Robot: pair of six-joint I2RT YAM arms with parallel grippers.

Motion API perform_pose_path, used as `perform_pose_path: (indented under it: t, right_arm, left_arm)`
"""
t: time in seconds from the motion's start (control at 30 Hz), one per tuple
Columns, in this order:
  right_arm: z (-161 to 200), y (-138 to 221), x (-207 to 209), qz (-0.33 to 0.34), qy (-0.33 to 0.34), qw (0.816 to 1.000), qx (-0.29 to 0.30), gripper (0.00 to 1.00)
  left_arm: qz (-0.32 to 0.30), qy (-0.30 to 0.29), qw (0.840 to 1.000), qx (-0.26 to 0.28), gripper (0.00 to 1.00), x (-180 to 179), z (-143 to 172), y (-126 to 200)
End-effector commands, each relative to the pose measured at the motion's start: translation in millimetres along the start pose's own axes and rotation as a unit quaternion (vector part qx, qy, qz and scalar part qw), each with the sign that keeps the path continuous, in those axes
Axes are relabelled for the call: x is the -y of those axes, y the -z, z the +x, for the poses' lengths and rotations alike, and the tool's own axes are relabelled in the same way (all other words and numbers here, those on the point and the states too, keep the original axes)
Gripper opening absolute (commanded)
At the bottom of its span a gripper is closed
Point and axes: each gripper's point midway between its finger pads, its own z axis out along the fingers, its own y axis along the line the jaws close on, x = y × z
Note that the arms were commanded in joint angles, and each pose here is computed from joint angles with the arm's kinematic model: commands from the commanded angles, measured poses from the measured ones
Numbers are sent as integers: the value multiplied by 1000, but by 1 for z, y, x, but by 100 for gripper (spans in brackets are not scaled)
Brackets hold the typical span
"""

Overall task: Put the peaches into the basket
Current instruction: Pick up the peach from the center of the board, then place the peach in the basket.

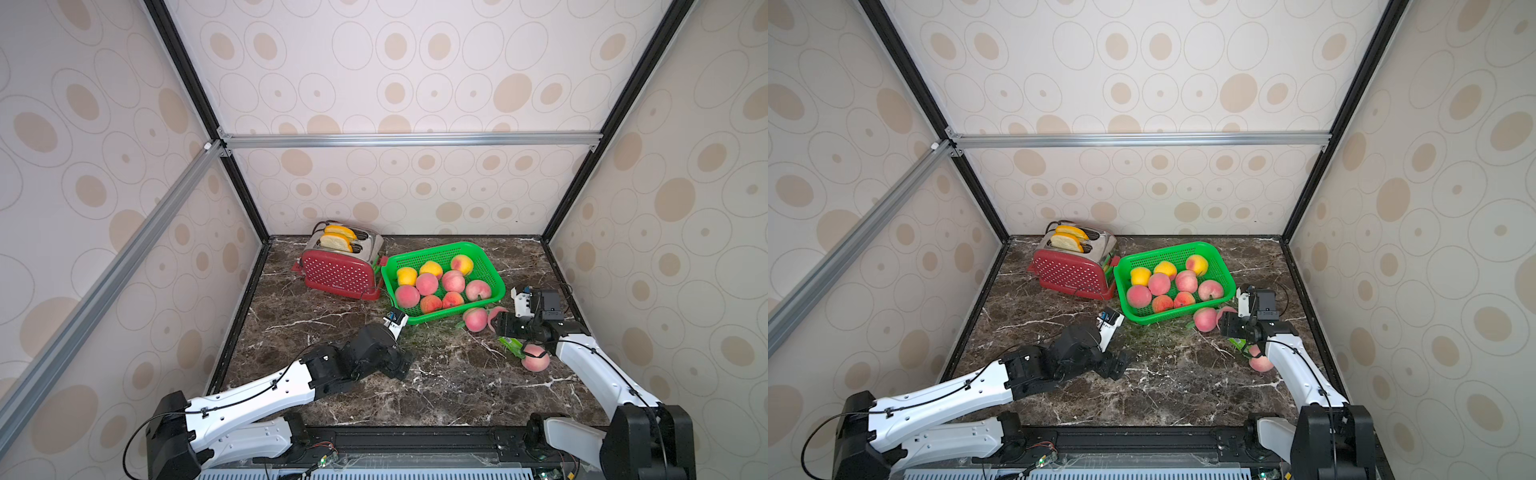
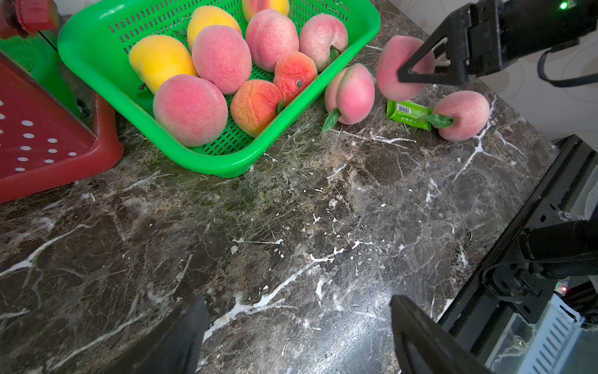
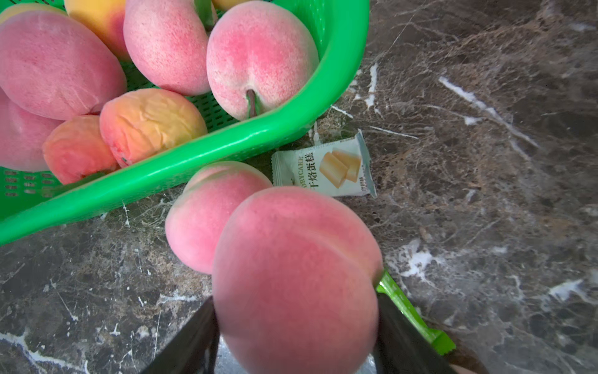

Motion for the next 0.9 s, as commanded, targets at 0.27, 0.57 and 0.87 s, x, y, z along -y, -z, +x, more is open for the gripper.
perform_pose_path:
  t: [0.27,0.57,0.87]
  right_arm:
    - [-13,47,-10,-4,7,999,35,65]
    - [-42,83,-29,-28,29,997,71,65]
    - [-77,70,-48,-58,57,995,64,65]
  left_arm:
    - [-7,2,1000,23,92,0,-20,14]
    - [-16,-22,999,26,92,-2,-28,18]
    - [9,-21,999,29,92,4,-37,21]
